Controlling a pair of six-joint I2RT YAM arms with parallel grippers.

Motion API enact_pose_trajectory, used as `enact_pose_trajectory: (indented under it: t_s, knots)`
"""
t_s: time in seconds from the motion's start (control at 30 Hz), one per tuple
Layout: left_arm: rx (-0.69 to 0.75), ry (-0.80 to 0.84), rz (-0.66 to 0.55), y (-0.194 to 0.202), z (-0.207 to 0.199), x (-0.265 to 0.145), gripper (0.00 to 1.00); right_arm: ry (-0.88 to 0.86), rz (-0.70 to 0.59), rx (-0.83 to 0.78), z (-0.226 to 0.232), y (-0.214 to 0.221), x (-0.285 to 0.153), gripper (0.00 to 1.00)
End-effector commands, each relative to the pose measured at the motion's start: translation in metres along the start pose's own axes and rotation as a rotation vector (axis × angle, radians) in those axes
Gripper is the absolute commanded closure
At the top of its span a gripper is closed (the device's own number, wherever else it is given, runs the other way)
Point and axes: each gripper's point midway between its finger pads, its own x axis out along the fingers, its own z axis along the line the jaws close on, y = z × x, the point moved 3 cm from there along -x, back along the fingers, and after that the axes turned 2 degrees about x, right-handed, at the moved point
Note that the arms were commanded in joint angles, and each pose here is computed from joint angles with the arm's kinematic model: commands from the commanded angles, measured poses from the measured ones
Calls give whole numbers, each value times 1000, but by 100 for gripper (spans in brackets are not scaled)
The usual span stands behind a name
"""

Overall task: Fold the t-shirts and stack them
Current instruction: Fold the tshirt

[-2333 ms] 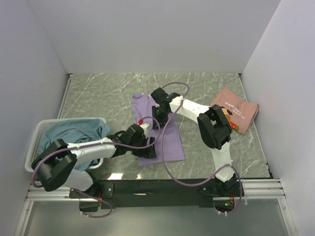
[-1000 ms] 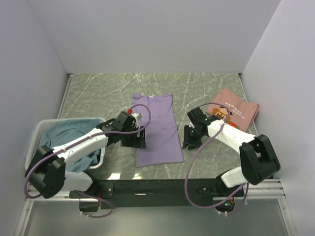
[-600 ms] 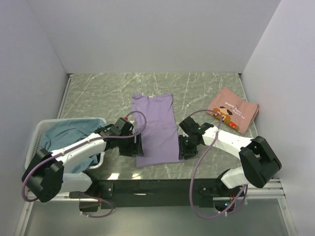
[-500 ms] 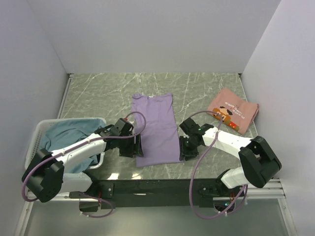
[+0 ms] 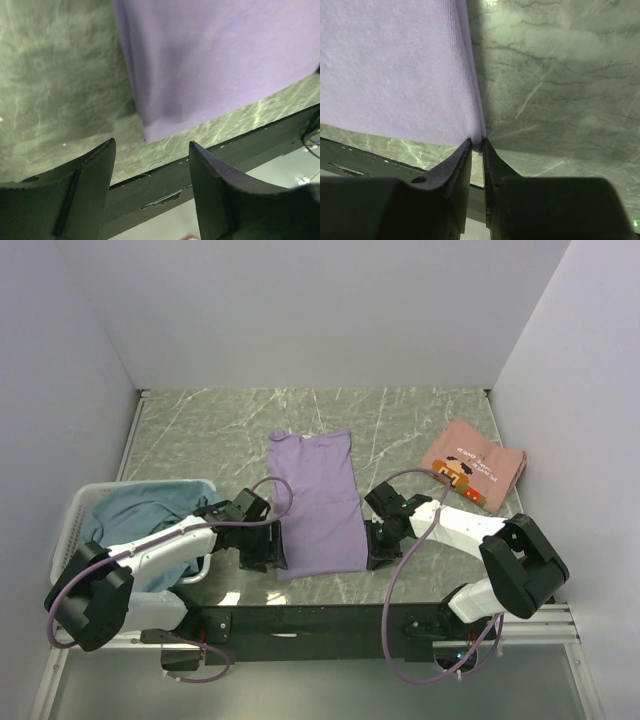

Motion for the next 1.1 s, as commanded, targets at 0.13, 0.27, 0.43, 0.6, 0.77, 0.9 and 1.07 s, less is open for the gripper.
enact_pose_trajectory:
  t_s: [0.13,0.27,0.43,0.6,0.77,0.9,1.07]
  knots:
    - [-28,-29,87,25,1,12,39,22,23,-9,-9,7,12,85]
    - [-15,-55,94,29,0,17,45,28,28,-16,-12,9,13,86]
    - [-23,-82,58,23,1,18,48,31,27,-24,-13,10,12,86]
    - [-17,-118,45,17,4,25,56,31,22,-27,-13,9,11,86]
    - [-12,-142,35,12,6,30,68,30,19,-30,-12,9,10,86]
    - [-20,-159,27,11,8,30,77,31,22,-28,-13,10,10,86]
    - [-23,-160,23,12,9,30,92,27,24,-30,-12,10,9,90]
